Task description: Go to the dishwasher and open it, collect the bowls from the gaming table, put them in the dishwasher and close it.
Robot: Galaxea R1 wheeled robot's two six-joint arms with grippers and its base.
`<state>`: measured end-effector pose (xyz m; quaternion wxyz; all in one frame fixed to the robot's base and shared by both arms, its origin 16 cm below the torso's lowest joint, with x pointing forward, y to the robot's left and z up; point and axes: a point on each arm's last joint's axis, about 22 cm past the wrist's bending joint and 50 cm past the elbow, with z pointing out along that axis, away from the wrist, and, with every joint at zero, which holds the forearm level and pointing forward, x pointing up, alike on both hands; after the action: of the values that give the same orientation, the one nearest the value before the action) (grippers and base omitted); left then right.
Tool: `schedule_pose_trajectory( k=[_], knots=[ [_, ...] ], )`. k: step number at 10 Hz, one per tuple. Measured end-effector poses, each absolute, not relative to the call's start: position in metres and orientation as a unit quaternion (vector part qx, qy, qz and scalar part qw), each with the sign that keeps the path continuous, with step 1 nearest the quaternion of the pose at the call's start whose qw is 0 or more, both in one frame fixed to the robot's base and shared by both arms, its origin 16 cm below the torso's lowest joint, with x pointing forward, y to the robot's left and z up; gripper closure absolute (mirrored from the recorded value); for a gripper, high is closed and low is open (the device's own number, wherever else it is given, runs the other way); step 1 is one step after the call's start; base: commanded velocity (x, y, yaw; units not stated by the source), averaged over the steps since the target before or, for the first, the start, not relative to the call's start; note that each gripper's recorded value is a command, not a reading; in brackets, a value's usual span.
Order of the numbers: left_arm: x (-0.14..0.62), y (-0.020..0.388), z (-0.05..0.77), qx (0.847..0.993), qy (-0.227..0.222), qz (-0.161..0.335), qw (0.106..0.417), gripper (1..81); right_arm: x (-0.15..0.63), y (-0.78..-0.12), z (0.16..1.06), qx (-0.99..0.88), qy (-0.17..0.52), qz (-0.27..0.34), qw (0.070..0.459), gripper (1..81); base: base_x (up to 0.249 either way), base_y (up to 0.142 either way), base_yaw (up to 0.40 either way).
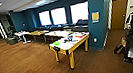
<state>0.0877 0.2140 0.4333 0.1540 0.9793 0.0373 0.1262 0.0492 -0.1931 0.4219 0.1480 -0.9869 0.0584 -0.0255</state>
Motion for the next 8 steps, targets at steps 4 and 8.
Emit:
schedule_pose_trajectory(
  k=[4, 8],
  knots=[
    [0.088, 0.214, 0.433, 0.979, 0.037, 0.126, 0.154, 1.0, 0.049, -0.191, 0.422, -0.987, 0.058, -0.025, 0.149, 1.0, 0.019, 0.061, 0.000],
    [0.078, 0.209, 0.433, 0.979, 0.038, 0.121, 0.158, 1.0, 0.043, -0.200, 0.421, -0.988, 0.059, -0.025, 0.142, 1.0, 0.095, 0.045, 0.000]
  ],
)
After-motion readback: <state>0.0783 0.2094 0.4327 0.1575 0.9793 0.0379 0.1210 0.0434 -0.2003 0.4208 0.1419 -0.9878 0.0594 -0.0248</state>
